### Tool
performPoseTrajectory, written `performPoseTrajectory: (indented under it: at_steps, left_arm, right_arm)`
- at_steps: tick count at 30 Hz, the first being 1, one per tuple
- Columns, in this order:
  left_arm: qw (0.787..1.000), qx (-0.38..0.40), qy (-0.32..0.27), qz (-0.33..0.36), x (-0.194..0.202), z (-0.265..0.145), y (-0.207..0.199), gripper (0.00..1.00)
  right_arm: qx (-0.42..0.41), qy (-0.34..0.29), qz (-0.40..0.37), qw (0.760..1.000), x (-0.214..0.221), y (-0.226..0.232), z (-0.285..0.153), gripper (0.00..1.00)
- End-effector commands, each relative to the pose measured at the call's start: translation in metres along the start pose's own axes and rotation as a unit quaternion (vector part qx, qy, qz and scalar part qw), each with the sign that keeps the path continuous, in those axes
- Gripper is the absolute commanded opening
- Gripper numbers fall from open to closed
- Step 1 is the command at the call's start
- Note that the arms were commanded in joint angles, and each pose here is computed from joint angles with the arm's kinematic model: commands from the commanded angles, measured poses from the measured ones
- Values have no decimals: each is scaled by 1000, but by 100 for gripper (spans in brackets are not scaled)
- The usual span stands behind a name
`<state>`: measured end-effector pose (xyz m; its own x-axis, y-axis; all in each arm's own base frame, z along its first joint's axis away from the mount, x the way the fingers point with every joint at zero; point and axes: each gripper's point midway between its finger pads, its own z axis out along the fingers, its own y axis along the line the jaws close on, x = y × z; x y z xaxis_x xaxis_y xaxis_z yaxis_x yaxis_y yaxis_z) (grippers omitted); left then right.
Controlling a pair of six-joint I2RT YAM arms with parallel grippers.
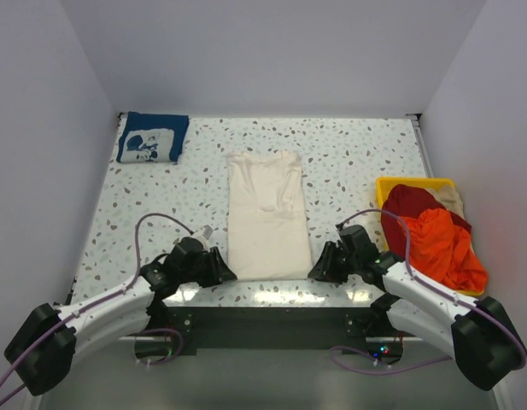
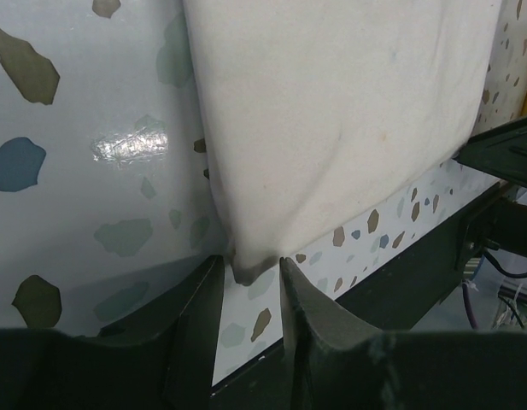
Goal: Fold and stack the t-shirts
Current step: Fold the tshirt
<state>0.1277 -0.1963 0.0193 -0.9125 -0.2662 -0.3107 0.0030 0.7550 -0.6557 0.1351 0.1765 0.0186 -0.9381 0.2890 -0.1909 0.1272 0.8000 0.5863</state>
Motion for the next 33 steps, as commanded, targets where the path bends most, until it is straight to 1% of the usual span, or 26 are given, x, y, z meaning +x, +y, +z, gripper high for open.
performPoseTrajectory:
  at_steps: [1, 6, 9, 10, 11, 16, 17, 19, 23, 27, 29, 30, 33]
  left_arm:
    - [1000, -14, 0, -5, 5, 4, 9, 37]
    - [1000, -10, 4, -3, 7, 7, 4, 32]
    - [1000, -8, 4, -1, 8, 8, 1, 29]
    - [1000, -6, 3, -1, 7, 8, 0, 27]
    - [1000, -2, 0, 0, 5, 8, -3, 23]
    - [1000, 0, -2, 8, 1, 8, -10, 9]
    - [1000, 4, -2, 13, -1, 7, -14, 5]
    - [1000, 6, -3, 16, -3, 6, -18, 0]
    - [1000, 18, -3, 23, -4, 1, -25, 0]
    - [999, 27, 1, 31, 0, -5, -28, 0]
    - [999, 38, 5, 36, 4, -8, -31, 0]
    - [998, 42, 10, 40, 8, -9, -32, 0]
    - [998, 48, 20, 46, 18, -15, -35, 0]
  right_arm:
    - [7, 4, 10, 1000, 5, -8, 6, 34]
    - [7, 1, 12, 1000, 5, -9, 7, 32]
    - [5, 0, 14, 1000, 4, -9, 8, 27]
    - [5, -3, 15, 1000, 4, -10, 8, 22]
    - [5, -4, 14, 1000, 4, -10, 8, 19]
    - [1, -16, 4, 1000, -2, -5, 4, 2]
    - [-2, -19, -3, 1000, -3, -3, 3, 0]
    - [-9, -32, -15, 999, -10, 3, -3, 0]
    - [-24, -45, -35, 998, -14, 13, -15, 0]
    - [-33, -32, -56, 997, -5, 14, -26, 0]
    - [-46, -39, -69, 996, -4, 17, -34, 0]
    - [-45, -31, -71, 996, 1, 15, -37, 0]
    - [-58, -32, -83, 994, 6, 18, -50, 0]
